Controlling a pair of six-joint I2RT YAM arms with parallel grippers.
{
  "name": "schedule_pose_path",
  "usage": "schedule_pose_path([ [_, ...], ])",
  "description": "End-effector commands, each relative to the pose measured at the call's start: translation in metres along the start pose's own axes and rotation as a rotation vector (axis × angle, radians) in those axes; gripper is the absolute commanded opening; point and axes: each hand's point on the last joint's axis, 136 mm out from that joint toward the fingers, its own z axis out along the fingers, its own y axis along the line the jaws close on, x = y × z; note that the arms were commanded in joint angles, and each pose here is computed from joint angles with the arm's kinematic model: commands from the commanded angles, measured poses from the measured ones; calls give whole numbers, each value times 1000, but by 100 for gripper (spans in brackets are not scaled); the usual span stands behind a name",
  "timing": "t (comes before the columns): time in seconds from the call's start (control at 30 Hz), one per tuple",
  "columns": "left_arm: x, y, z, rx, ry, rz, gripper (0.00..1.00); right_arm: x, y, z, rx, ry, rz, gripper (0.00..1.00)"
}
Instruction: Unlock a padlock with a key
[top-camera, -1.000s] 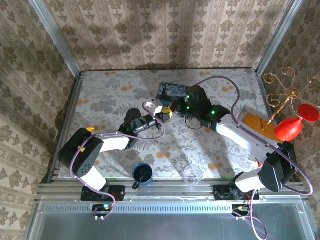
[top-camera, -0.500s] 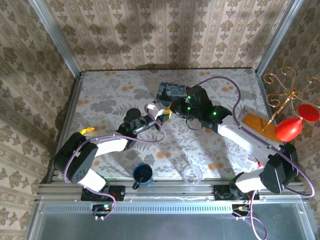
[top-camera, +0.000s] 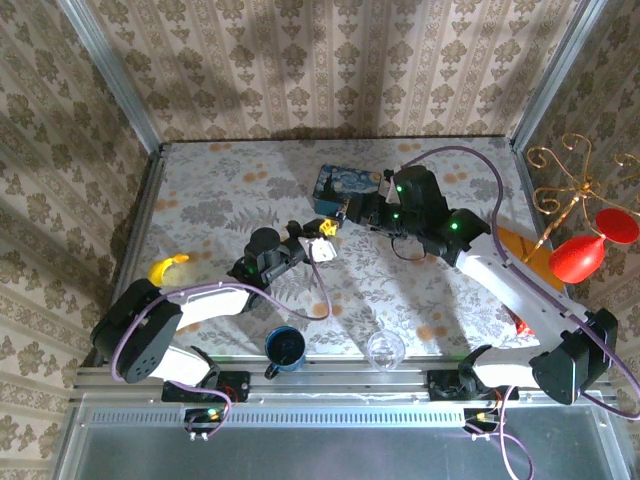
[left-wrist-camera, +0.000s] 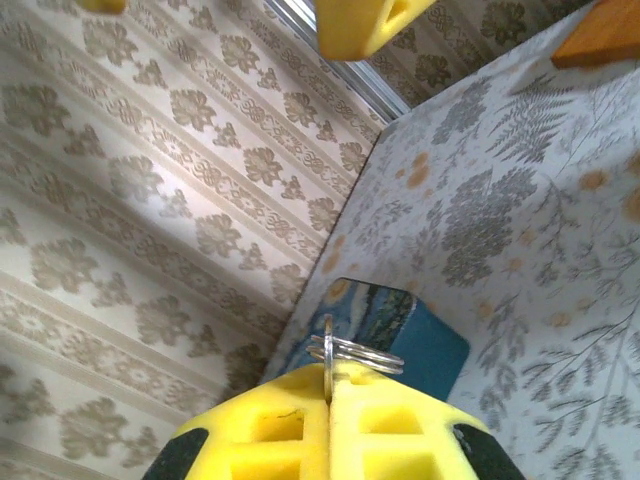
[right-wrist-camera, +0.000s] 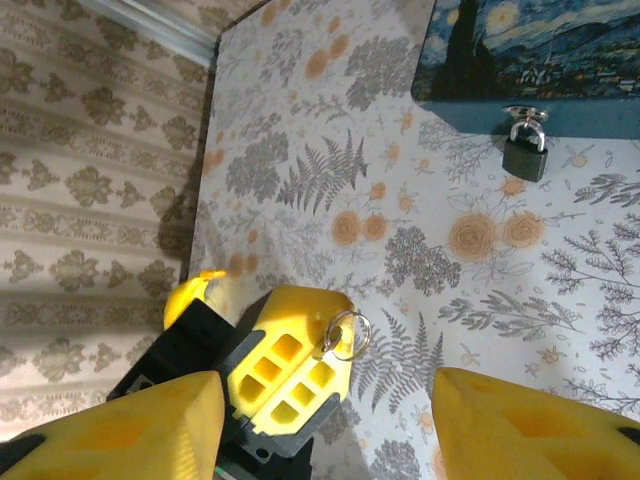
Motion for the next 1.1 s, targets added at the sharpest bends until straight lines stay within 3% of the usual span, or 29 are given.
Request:
schedule_pose_path([
  [0.0, -26, 22, -3, -95, -63, 204, 0, 16, 10, -10, -59, 90, -18, 50],
  [0.13, -38, 33, 0, -169, -84, 278, 0, 27, 7, -9, -86, 115, 43, 41],
  [0.37, -51, 35, 7, -253, -110, 422, 0, 29, 11, -5, -138, 109, 87, 37],
  [0.8, -56, 40, 7, -261, -119, 434, 0, 22, 21, -1, -193, 88, 97, 37],
  [1.07, -56, 40, 8, -260, -117, 427, 0, 18, 23, 1, -180, 84, 90, 28],
])
